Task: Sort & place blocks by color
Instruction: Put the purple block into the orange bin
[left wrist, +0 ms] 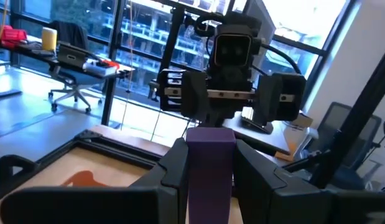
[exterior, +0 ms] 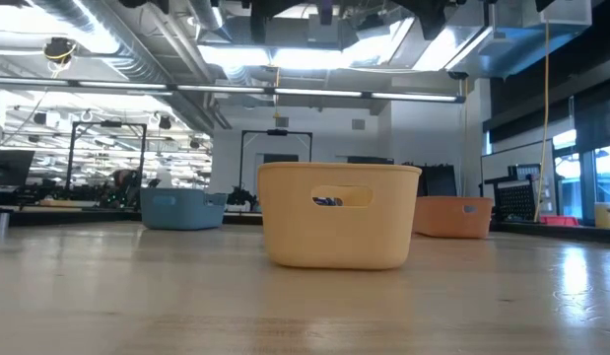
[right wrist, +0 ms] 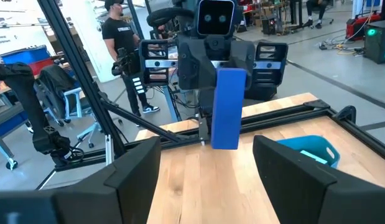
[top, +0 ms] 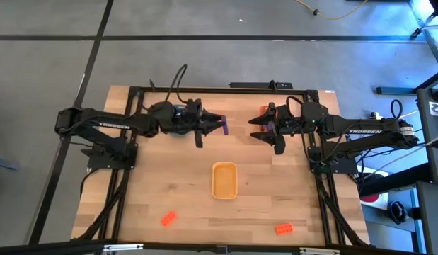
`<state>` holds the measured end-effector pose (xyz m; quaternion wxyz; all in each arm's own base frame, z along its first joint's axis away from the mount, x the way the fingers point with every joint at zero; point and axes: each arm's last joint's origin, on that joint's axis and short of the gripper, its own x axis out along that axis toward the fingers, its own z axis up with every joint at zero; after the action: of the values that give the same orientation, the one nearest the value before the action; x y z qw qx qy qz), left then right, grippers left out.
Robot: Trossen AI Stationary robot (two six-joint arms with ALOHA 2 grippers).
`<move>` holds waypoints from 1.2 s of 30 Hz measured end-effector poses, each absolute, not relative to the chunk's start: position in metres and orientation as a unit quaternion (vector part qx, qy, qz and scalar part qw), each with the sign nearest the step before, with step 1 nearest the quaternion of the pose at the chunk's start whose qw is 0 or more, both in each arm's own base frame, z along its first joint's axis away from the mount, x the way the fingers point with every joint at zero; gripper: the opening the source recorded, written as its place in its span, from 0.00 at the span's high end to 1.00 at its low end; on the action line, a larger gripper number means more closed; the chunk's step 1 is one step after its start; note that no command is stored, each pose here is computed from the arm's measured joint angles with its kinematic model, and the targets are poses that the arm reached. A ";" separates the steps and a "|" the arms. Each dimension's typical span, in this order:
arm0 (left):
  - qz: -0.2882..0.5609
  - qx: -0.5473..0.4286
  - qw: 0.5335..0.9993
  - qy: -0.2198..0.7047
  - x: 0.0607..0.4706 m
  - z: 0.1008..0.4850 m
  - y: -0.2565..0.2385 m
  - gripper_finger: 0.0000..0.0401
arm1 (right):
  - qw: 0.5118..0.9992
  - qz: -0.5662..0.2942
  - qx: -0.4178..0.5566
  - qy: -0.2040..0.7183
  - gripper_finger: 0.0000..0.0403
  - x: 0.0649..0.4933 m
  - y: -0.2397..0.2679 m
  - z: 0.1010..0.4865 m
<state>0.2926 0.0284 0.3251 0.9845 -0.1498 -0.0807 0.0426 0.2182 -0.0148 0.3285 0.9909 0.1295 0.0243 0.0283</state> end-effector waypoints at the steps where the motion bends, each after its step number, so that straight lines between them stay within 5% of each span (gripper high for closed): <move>1: 0.042 -0.151 0.984 -0.081 0.293 0.325 0.028 0.79 | 0.990 0.028 0.134 0.025 0.36 0.218 -0.015 0.329; 6: 0.031 -0.150 0.985 -0.084 0.293 0.326 0.028 0.79 | 0.977 0.010 0.208 0.045 0.36 0.228 -0.016 0.320; 20: 0.018 -0.148 0.986 -0.069 0.293 0.324 0.024 0.79 | 0.980 -0.007 0.160 0.118 0.36 0.301 -0.018 0.301; 36: 0.023 -0.134 0.988 -0.077 0.293 0.325 0.024 0.79 | 0.983 0.010 0.163 0.082 0.36 0.308 -0.018 0.312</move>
<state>0.2929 0.0244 0.3252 0.9877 -0.1343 -0.0774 0.0228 0.3082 -0.0178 0.3117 0.9832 0.1629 0.0822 0.0101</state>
